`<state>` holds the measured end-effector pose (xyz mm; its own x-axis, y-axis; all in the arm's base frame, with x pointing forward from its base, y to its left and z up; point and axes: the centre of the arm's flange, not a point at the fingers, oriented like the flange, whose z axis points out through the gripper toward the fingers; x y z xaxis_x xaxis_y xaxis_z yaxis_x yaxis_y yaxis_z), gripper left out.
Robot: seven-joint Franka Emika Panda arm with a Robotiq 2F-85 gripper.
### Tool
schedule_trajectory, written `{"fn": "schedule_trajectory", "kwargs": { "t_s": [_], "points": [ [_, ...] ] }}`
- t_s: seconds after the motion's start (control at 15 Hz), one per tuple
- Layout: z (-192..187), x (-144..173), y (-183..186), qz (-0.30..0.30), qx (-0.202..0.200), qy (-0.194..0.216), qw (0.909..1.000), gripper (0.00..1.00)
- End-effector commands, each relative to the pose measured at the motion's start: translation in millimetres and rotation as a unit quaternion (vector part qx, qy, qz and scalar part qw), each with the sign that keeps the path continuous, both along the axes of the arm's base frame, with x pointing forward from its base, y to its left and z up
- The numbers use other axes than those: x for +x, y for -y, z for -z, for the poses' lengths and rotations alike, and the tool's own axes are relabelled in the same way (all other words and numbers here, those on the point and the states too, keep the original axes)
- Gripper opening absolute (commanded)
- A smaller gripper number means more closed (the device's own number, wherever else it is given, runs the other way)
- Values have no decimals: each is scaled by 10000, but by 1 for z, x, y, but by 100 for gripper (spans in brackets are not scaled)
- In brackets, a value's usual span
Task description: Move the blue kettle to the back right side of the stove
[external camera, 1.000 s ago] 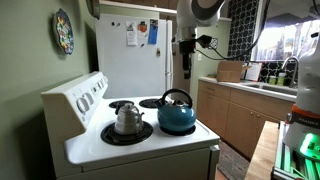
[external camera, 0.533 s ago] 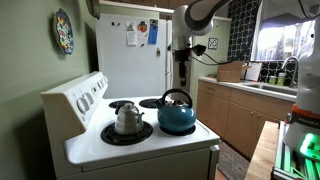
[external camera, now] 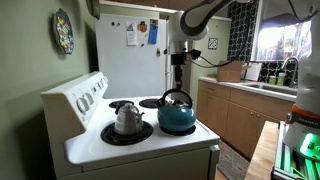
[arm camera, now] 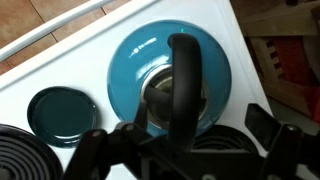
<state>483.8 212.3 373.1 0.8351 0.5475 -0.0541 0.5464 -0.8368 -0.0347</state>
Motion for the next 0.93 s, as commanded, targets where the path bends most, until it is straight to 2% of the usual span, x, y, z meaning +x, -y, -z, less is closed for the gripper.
{"fn": "schedule_trajectory", "kwargs": {
  "t_s": [0.0, 0.27, 0.33, 0.47, 0.53, 0.67, 0.87],
  "points": [
    [7, 12, 1, 12, -64, 61, 10000, 100],
    [12, 18, 1, 67, -35, 37, 10000, 99],
    [13, 19, 0, 89, -25, 13, 10000, 94],
    [15, 20, 0, 109, -13, -17, 9999, 79],
    [16, 21, -1, 113, -10, -37, 9999, 66],
    [19, 22, -1, 123, -26, -78, 9999, 58],
    [20, 22, -2, 145, -50, -91, 9998, 30]
  ]
}}
